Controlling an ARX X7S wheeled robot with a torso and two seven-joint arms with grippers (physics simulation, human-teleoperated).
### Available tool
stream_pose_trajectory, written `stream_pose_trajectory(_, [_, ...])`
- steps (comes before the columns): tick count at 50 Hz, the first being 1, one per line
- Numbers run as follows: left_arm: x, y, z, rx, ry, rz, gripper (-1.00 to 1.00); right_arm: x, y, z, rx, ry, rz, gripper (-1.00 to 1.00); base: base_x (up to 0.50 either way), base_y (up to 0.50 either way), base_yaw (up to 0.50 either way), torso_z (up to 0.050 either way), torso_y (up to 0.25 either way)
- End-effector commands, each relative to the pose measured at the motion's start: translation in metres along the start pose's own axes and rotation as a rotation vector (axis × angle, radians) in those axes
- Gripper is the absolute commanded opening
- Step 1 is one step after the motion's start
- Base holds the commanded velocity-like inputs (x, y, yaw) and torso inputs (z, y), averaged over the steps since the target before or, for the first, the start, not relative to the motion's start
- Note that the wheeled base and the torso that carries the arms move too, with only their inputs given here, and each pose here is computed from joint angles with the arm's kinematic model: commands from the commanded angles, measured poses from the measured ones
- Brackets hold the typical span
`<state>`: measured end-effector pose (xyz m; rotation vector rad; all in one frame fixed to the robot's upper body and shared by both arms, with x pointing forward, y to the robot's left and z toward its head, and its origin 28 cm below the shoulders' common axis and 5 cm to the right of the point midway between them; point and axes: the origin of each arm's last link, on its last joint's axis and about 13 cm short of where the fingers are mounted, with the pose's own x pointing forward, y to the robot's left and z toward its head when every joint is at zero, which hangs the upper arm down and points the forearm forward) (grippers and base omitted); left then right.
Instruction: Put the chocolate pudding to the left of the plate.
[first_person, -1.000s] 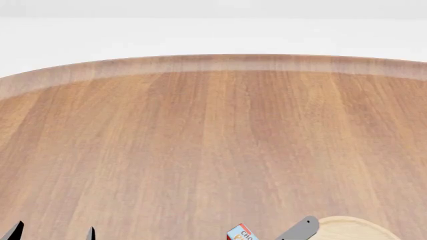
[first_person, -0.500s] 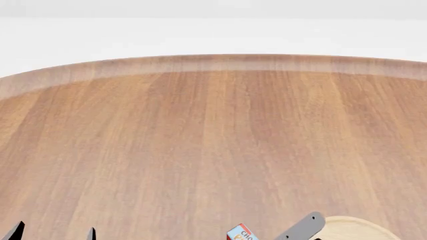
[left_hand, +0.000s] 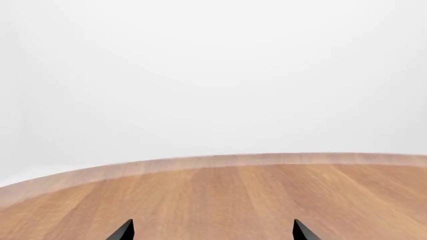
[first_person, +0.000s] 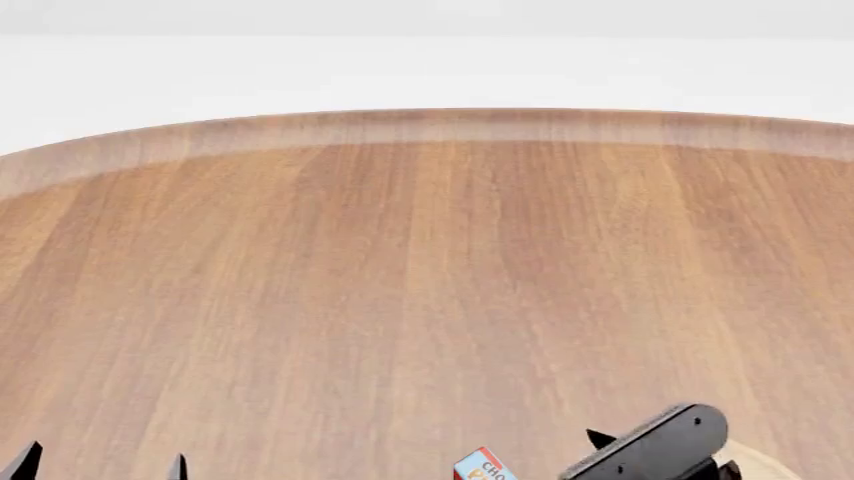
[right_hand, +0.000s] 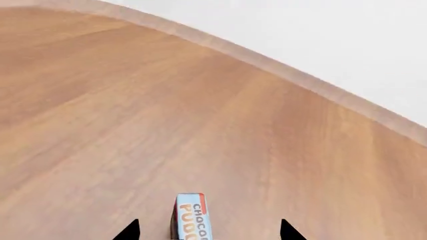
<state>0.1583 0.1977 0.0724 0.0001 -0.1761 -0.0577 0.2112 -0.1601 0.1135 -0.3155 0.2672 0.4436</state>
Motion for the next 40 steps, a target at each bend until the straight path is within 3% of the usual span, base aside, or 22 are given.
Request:
stream_pose_trajectory(1, [-0.004,0.003,0.009,0.010,-0.030,0.013,1.00,-0.045,0.024,0.024,-0.142,-0.182,-0.226,1.00,0.00,0.00,0.00,0.000,0.000])
stream_pose_trajectory(2, [-0.004,0.004,0.010,0.011,-0.032,0.013,1.00,-0.046,0.026,0.024,-0.136,-0.192,-0.230,1.00,0.00,0.00,0.00,0.000,0.000])
stream_pose_trajectory(3, [-0.005,0.004,0.011,0.011,-0.039,0.015,1.00,-0.048,0.030,0.021,-0.219,-0.223,-0.299,1.00,0.00,0.00,0.00,0.000,0.000])
stream_pose_trajectory(14, [-0.014,0.005,0.022,0.025,-0.089,0.023,1.00,-0.068,0.062,0.021,-0.245,-0.417,-0.467,1.00,0.00,0.00,0.00,0.000,0.000])
stream_pose_trajectory(17, [-0.019,0.005,0.028,0.019,-0.107,0.018,1.00,-0.078,0.070,0.021,-0.288,-0.492,-0.590,1.00,0.00,0.00,0.00,0.000,0.000])
stream_pose_trajectory(24, [-0.030,0.004,0.039,0.007,-0.177,0.005,1.00,-0.087,0.091,0.020,-0.241,-0.587,-0.597,1.00,0.00,0.00,0.00,0.000,0.000])
stream_pose_trajectory(40, [-0.040,0.006,0.044,-0.008,-0.280,0.010,1.00,-0.087,0.092,0.022,-0.140,-0.649,-0.588,1.00,0.00,0.00,0.00,0.000,0.000])
